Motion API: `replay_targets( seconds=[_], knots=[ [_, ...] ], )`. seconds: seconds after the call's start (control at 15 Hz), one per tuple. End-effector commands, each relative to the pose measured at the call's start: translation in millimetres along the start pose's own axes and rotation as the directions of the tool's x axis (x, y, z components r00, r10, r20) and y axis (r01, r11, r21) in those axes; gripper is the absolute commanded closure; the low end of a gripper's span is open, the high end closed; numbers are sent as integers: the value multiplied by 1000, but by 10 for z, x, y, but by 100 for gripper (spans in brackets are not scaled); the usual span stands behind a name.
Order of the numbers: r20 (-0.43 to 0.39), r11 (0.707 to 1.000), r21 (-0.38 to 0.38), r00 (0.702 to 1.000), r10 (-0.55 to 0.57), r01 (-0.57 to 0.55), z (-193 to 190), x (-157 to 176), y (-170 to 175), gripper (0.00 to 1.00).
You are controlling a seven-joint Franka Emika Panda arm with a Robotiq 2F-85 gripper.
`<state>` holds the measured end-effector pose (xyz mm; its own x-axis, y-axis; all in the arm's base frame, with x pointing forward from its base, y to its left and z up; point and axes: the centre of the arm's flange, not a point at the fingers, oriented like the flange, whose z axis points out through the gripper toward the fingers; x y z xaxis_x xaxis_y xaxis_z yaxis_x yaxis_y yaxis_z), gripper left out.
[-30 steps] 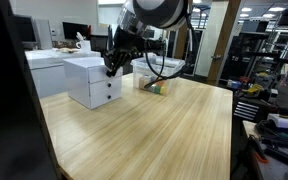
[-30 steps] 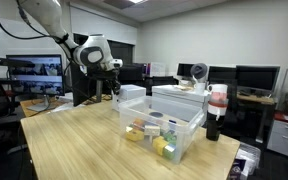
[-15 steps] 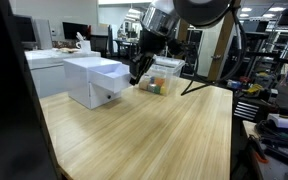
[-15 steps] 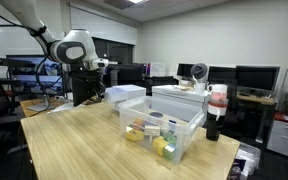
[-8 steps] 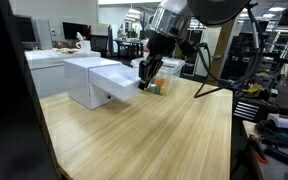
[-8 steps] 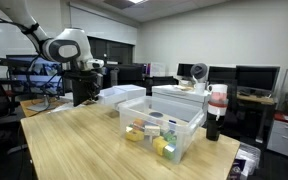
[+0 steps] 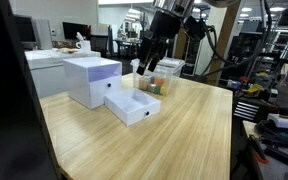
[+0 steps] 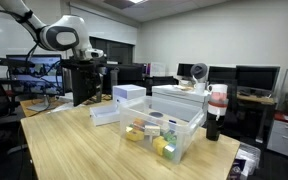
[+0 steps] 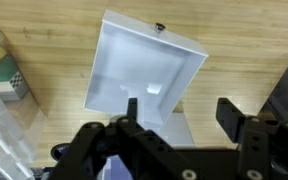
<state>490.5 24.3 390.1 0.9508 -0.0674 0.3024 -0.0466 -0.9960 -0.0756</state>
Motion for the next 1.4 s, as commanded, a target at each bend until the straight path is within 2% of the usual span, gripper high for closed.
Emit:
replay_targets(
  seconds=[0.0,0.2,0.53,0.8,1.07,1.2,1.33],
  knots=[
    [-22,998,-4,998,61,-62,-235,71,105,0],
    [-28,997,3,997,76,-76,-273,85,158,0],
    [66,990,109,993,-94,86,-37,-85,180,0],
    [121,969,123,966,-227,213,162,-190,324,0],
    [123,950,105,944,-306,295,402,-314,363,0],
    [144,931,116,921,-361,346,532,-407,334,0],
    [157,895,135,883,-443,425,651,-475,323,0]
  ],
)
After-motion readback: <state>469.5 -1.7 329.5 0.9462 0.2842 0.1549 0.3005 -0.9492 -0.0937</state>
